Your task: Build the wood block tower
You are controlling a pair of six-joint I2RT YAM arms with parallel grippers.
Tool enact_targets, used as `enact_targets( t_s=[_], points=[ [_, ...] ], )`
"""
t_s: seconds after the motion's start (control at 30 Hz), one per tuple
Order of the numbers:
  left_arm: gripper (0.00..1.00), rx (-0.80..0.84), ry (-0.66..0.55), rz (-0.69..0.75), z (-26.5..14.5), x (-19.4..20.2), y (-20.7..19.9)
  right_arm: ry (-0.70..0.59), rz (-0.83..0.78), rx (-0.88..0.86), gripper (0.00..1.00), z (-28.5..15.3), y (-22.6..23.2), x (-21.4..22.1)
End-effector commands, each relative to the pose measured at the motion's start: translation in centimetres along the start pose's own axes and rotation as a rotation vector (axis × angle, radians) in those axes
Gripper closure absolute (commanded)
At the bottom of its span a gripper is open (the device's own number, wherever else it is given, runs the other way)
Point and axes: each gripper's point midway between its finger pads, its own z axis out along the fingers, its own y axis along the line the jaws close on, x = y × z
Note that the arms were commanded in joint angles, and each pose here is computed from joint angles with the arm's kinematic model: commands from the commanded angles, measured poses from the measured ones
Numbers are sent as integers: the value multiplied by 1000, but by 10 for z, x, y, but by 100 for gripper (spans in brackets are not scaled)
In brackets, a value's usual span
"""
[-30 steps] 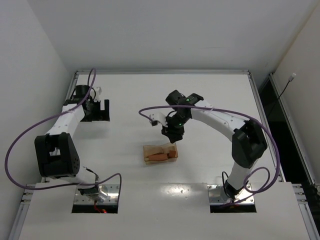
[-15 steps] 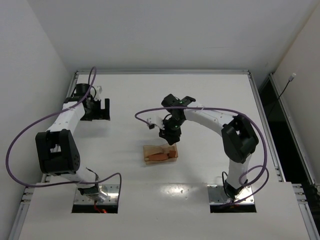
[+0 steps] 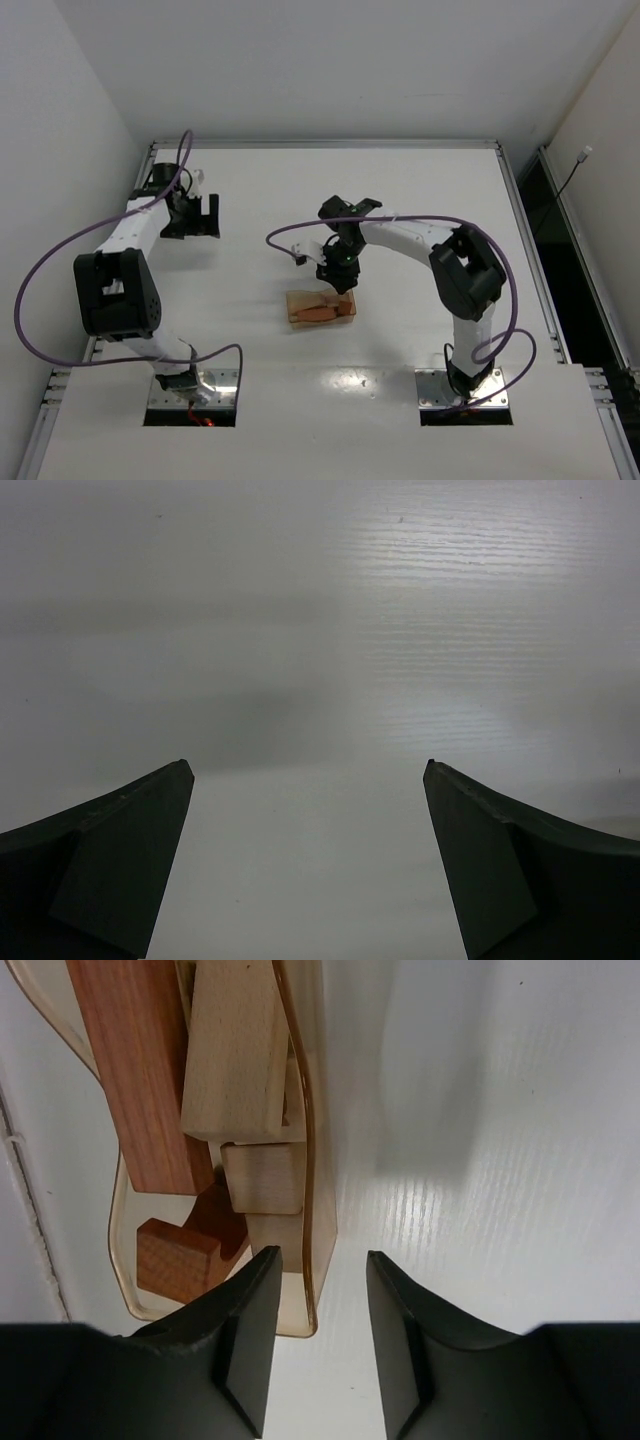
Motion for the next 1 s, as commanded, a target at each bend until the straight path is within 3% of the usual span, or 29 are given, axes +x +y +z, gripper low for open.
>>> enact_targets(
  t_s=[0.0, 0.07, 0.13, 0.2, 0.4, 0.53, 0.73, 0.87, 0.97],
  points=[
    [0, 2, -38, 6, -3, -17, 3, -3, -41, 8, 65, 7, -1, 0],
    [0, 2, -37, 6, -2, -19, 4, 6, -41, 15, 72, 10, -2, 3],
    [0, 2, -37, 6, 0, -21, 4, 21, -54, 38, 89, 13, -5, 5],
    [0, -7, -37, 6, 0, -21, 6, 36, -50, 38, 100, 16, -4, 11],
    [0, -8, -52, -2, 3, -32, 6, 48, -49, 77, 100, 13, -11, 16],
    [0, -7, -54, -26, 4, -34, 6, -11, 6, 245, 100, -20, -42, 1],
    [0, -62, -98, -75, -2, -53, 14, -166, 114, 762, 100, -115, -107, -23],
    [0, -125, -98, -89, -2, -52, 24, -120, 238, 1127, 100, -161, -143, -5],
    [0, -138, -117, -106, -6, -56, 29, 0, 300, 1362, 100, -181, -164, 16]
  ],
)
